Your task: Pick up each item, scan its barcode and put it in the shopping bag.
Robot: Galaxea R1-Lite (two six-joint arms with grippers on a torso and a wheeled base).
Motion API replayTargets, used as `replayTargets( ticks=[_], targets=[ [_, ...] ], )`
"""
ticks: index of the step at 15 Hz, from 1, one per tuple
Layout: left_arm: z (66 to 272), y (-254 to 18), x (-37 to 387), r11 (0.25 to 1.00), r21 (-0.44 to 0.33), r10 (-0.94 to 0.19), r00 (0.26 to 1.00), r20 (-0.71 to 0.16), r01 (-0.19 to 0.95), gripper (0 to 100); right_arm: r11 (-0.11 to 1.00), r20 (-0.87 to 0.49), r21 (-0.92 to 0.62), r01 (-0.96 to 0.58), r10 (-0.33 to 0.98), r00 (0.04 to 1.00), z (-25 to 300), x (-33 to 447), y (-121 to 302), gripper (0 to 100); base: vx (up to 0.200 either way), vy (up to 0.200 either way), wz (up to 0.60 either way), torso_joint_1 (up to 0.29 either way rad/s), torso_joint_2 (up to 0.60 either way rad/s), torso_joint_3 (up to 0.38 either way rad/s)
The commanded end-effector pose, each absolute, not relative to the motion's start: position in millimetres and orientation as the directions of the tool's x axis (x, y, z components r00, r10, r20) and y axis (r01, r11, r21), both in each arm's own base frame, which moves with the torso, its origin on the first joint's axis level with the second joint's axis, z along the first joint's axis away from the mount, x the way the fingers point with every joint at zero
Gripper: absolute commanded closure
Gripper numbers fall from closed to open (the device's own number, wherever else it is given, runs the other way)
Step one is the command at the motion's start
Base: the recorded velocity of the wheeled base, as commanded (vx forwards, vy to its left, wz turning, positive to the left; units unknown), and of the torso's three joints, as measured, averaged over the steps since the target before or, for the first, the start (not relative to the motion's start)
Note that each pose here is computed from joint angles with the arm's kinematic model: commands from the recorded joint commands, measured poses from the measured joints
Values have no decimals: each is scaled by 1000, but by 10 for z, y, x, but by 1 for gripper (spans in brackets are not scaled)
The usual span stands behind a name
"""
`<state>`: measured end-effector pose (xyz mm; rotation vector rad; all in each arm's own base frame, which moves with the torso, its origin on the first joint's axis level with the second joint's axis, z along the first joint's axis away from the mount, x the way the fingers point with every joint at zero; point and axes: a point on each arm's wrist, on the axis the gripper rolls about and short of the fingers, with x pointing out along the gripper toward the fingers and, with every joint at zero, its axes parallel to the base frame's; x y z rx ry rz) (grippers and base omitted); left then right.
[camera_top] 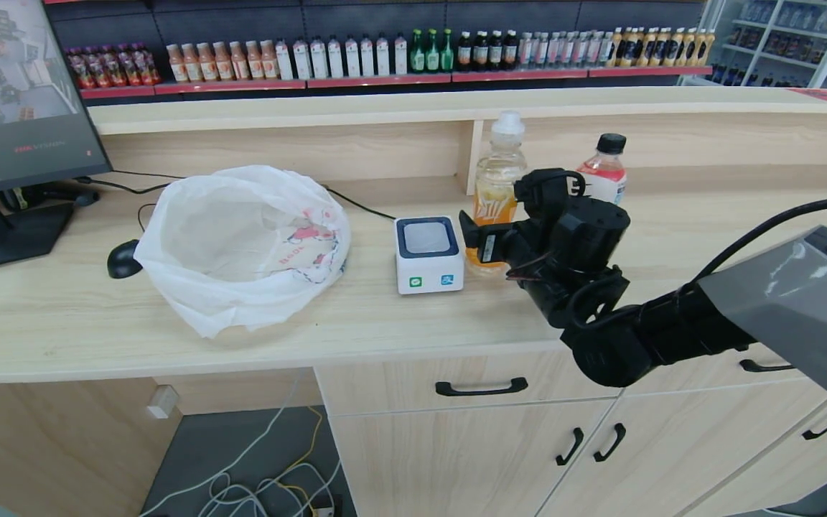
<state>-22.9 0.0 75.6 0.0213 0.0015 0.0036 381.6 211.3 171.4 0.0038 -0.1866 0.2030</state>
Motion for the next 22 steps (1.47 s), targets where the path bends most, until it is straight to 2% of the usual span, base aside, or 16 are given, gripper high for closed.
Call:
replayTargets(
  ticks=[1,4,22],
  targets=[
    [756,0,-229,1000,20,5,1000,-2,-5,0,979,199,-10,-202,200,960,1772,3868,2151,0,0,0,0,0,0,0],
    [754,0,-229,1000,21,5,1000,-3,-5,0,979,203,-6,-202,199,959,1828,3928,2178,0,0,0,0,0,0,0],
    [754,0,-229,1000,21,5,1000,-3,-5,0,982,190,-23,-188,189,963,1689,4126,2124,0,0,0,0,0,0,0]
  ],
)
